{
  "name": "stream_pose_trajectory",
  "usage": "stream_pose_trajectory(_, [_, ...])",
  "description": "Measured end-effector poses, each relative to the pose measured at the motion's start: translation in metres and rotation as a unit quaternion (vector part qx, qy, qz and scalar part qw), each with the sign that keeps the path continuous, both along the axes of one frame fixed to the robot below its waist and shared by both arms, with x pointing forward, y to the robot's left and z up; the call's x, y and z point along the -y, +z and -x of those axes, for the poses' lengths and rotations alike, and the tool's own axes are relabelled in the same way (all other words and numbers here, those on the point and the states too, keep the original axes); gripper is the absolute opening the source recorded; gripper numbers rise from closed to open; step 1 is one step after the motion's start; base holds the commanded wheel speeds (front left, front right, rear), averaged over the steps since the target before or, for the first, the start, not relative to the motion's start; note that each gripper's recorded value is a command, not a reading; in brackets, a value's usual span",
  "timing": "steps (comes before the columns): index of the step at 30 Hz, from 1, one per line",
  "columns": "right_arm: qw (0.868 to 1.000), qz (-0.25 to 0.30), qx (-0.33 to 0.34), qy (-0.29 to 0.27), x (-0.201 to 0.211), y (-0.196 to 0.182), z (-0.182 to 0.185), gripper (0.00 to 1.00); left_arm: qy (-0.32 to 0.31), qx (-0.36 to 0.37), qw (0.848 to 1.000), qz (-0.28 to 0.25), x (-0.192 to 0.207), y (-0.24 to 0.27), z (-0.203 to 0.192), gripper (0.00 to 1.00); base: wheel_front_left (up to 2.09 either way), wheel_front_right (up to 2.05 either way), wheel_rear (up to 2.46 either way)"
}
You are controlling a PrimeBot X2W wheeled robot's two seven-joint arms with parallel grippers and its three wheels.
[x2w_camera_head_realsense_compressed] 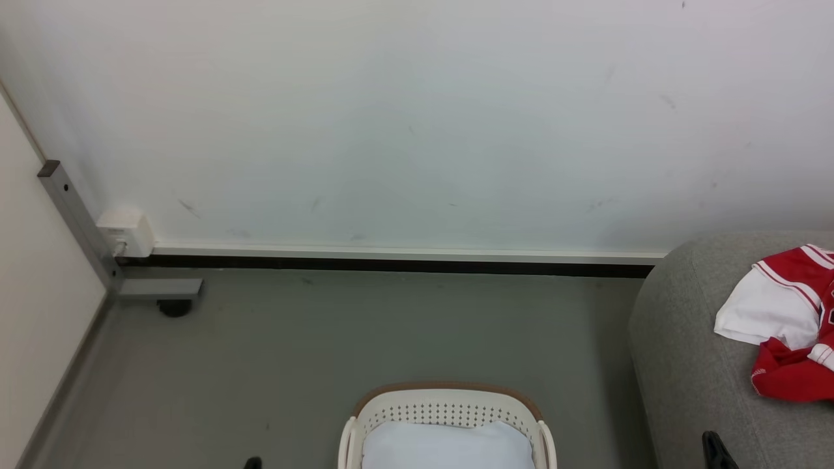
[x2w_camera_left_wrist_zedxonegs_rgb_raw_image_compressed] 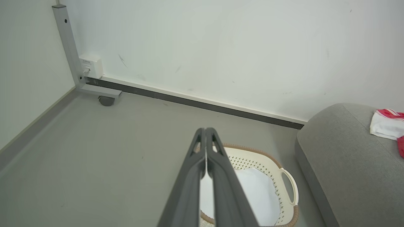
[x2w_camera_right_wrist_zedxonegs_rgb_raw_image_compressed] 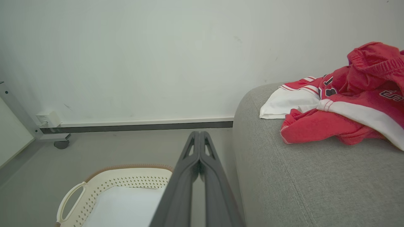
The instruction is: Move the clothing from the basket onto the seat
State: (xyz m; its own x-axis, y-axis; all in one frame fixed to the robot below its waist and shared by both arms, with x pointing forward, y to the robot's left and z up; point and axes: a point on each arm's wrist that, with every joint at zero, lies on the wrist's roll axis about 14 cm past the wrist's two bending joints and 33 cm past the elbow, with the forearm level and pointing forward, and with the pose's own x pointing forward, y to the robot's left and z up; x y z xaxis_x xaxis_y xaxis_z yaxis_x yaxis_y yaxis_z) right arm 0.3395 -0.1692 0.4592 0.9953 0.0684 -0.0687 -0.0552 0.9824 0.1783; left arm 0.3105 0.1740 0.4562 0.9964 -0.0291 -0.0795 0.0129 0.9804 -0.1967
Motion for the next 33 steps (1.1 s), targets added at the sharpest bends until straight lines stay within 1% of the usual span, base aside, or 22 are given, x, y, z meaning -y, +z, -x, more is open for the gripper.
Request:
stream_pose_trajectory(8, [0.997, -0.073, -0.012, -0.024, 0.007, 0.0, -0.002, 0.0, 0.024, -0.012, 0.997, 0.073, -0.008, 0.0, -0.006, 0.0, 0.0, 0.0, 0.0])
stream_pose_trajectory(15, [0.99, -0.133, -0.012, -0.039, 0.01, 0.004, -0.007, 0.0, 0.038, -0.016, 0.991, 0.131, -0.013, 0.003, -0.013, 0.0, 0.0, 0.0, 0.0])
stream_pose_trajectory(22, [0.981, -0.188, -0.014, -0.051, 0.014, 0.007, -0.011, 0.0, 0.05, -0.019, 0.981, 0.184, -0.016, 0.005, -0.018, 0.0, 0.0, 0.0, 0.0])
stream_pose_trajectory(33, [0.961, -0.268, -0.015, -0.063, 0.017, 0.012, -0.018, 0.0, 0.061, -0.019, 0.963, 0.263, -0.02, 0.01, -0.027, 0.0, 0.0, 0.0, 0.0])
